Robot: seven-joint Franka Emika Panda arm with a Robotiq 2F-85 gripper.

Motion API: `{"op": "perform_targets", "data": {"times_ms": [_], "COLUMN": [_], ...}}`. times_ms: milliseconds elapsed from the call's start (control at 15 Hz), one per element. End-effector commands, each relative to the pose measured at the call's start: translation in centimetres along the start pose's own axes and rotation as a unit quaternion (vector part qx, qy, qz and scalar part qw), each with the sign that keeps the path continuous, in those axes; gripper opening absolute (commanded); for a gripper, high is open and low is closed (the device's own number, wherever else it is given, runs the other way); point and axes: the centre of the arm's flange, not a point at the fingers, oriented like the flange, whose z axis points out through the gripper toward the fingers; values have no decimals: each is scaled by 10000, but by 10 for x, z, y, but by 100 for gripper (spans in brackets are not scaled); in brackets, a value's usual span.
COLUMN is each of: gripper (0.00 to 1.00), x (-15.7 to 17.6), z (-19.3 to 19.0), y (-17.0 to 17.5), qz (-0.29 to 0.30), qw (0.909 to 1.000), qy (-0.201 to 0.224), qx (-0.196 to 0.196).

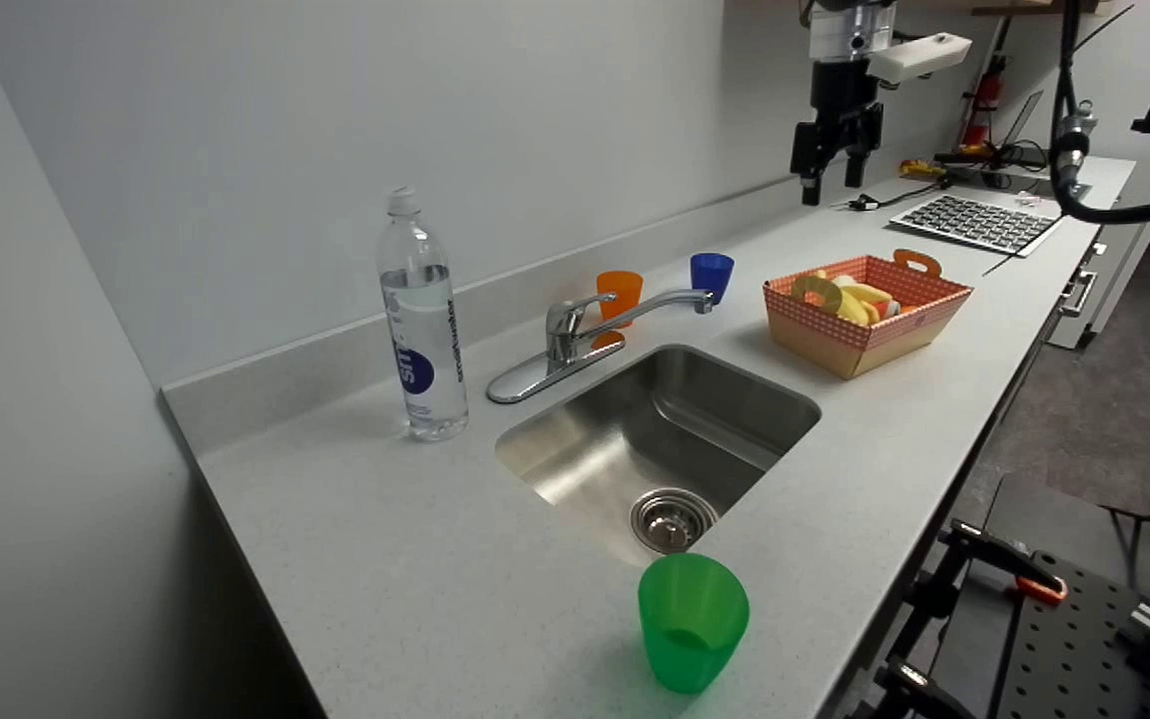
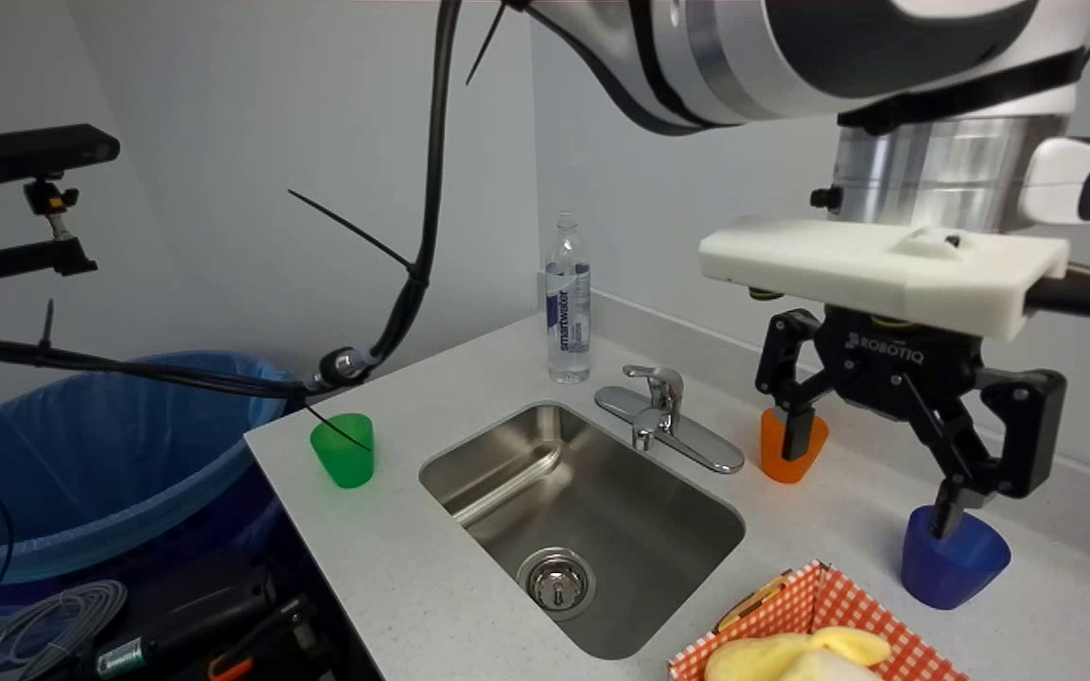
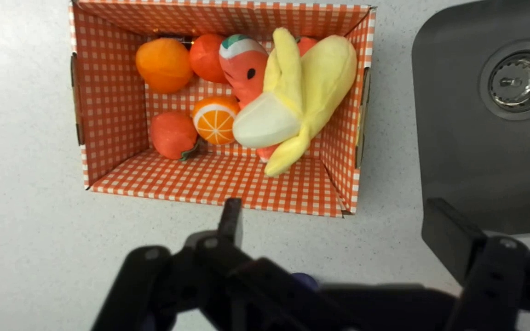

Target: Move the box slightly to the left

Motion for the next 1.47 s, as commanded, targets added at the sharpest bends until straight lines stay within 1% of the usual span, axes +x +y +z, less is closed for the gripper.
{"op": "perform_targets", "data": {"times_ms": [0,67,267,933,1133,1400], "gripper": [100,100,100,100,100,100], "x": [26,9,17,18,27,49], "z": [10,11,17,15,28,65], "y": [0,-3,-4,-3,-9,-26], "qz": [286,88,155,168,144,91], "qw": [9996,9999,9998,9998,9998,9996], "qy": [-54,-83,-113,-92,101,239], "qx": [-33,-22,-54,-62,19,118]}}
